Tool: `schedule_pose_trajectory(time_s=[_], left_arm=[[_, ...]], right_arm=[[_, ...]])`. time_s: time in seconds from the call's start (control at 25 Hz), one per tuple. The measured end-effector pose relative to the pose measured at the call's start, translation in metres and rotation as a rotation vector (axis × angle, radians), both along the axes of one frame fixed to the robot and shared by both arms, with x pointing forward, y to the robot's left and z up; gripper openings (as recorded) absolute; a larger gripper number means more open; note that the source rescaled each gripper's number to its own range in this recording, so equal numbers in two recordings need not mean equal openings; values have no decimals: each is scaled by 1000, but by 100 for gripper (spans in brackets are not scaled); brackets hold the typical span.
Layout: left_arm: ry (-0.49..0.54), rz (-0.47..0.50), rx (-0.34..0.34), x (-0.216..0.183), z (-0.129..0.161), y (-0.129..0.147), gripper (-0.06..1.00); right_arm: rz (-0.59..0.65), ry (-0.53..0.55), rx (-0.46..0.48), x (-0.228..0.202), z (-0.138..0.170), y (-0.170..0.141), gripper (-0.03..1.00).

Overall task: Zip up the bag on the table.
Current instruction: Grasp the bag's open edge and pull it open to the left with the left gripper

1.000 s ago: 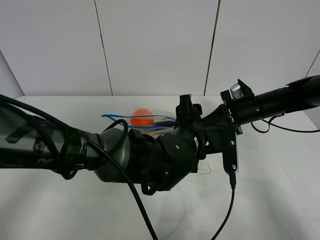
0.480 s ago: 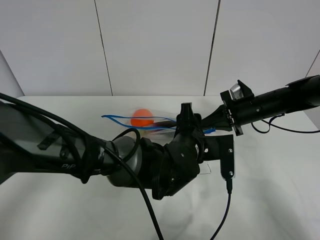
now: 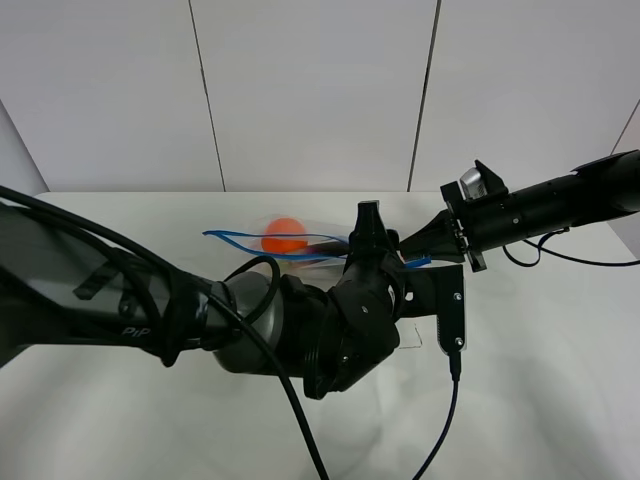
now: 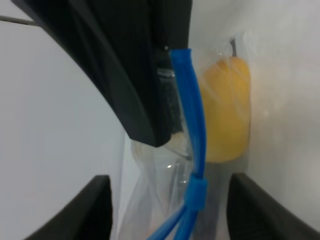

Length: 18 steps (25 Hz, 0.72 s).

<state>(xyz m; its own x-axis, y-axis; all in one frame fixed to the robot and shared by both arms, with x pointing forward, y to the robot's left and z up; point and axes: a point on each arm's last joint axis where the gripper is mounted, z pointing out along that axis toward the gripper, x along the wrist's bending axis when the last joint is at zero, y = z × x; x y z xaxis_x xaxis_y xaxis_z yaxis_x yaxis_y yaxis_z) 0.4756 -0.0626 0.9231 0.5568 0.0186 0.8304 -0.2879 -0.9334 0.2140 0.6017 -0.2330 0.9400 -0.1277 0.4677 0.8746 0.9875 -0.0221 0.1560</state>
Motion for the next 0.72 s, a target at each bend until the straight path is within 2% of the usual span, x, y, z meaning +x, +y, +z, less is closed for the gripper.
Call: schedule_pose_trajectory(time_s=[0.28,0.72], left_arm=[[-11,-43,22,-11,0,-7,43],[-6,-65,31,-13,-1,-8,41]], right_arm=[[0,0,0,0,0,0,0],[0,0,0,0,0,0,0]])
